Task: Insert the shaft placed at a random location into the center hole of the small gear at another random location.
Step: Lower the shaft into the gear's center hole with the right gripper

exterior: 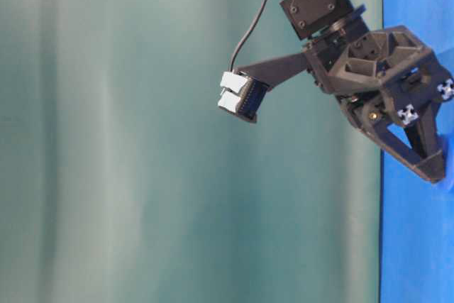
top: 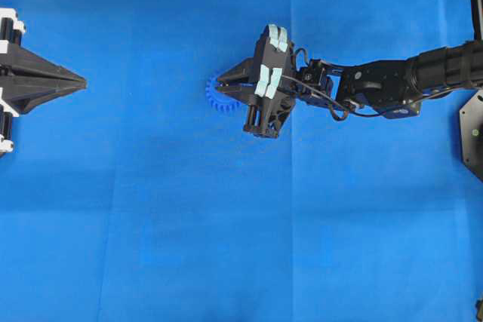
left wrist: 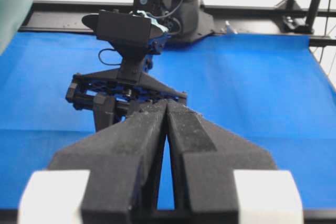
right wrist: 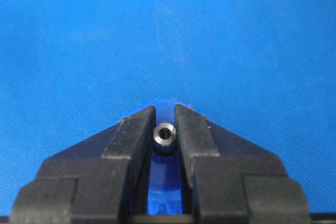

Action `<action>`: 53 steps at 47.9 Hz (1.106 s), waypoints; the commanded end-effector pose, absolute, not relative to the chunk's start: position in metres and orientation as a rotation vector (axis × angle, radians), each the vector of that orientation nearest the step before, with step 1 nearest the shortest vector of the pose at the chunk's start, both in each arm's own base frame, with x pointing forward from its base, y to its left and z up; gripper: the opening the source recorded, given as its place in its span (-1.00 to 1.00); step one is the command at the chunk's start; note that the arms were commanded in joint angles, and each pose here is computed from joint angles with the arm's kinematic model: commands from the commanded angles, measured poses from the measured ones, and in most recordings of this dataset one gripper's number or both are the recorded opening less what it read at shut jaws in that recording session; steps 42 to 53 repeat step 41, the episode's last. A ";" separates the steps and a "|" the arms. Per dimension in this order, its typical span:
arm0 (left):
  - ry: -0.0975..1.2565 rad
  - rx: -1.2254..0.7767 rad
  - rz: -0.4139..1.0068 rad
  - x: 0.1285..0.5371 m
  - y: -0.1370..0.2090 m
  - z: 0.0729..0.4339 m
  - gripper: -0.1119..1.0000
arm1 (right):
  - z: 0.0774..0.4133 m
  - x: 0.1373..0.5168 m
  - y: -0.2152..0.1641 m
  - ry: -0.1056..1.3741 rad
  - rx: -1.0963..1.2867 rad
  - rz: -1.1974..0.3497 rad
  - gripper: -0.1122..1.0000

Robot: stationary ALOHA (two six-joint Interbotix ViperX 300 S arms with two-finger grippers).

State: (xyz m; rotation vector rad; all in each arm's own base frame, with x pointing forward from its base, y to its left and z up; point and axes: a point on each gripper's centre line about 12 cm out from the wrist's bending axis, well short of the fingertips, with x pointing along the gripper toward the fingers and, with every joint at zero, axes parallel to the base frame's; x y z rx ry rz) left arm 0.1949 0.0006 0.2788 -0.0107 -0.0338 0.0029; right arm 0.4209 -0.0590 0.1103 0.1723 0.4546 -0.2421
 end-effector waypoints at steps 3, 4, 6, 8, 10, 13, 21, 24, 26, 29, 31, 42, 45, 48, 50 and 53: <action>-0.048 -0.009 0.004 0.196 0.001 0.283 -0.80 | 0.119 0.425 -0.060 0.425 0.176 -0.243 -0.76; -0.046 -0.009 0.005 0.196 0.001 0.282 -0.80 | 0.119 0.425 -0.060 0.425 0.176 -0.243 -0.76; -0.045 -0.011 0.004 0.196 0.001 0.282 -0.80 | 0.119 0.425 -0.060 0.427 0.176 -0.243 -0.76; -0.041 -0.009 0.004 0.196 0.001 0.281 -0.80 | 0.120 0.425 -0.060 0.425 0.176 -0.243 -0.76; -0.041 -0.009 0.004 0.196 0.001 0.281 -0.80 | 0.120 0.425 -0.060 0.425 0.176 -0.243 -0.76; -0.043 -0.009 0.004 0.196 0.001 0.281 -0.80 | 0.120 0.426 -0.060 0.425 0.176 -0.244 -0.76; -0.041 -0.009 0.004 0.196 0.001 0.281 -0.80 | 0.121 0.428 -0.061 0.420 0.177 -0.245 -0.76; -0.043 -0.009 0.004 0.196 0.001 0.281 -0.80 | 0.122 0.428 -0.061 0.416 0.176 -0.245 -0.76; -0.040 -0.009 0.004 0.196 0.001 0.280 -0.80 | 0.123 0.429 -0.062 0.413 0.177 -0.247 -0.75; -0.041 -0.011 0.004 0.196 0.001 0.281 -0.80 | 0.128 0.430 -0.062 0.403 0.176 -0.245 -0.75; -0.041 -0.011 0.004 0.196 0.001 0.280 -0.80 | 0.134 0.431 -0.062 0.387 0.174 -0.242 -0.75; -0.038 -0.009 0.006 0.196 0.001 0.280 -0.80 | 0.175 0.427 -0.060 0.327 0.159 -0.225 -0.75; -0.038 -0.009 0.006 0.196 0.001 0.280 -0.80 | 0.175 0.427 -0.060 0.327 0.159 -0.225 -0.75; -0.038 -0.009 0.006 0.196 0.001 0.280 -0.80 | 0.175 0.427 -0.060 0.327 0.159 -0.225 -0.75; -0.038 -0.009 0.006 0.196 0.001 0.280 -0.80 | 0.175 0.427 -0.060 0.327 0.159 -0.225 -0.75; -0.038 -0.009 0.006 0.196 0.001 0.280 -0.80 | 0.175 0.427 -0.060 0.327 0.159 -0.225 -0.75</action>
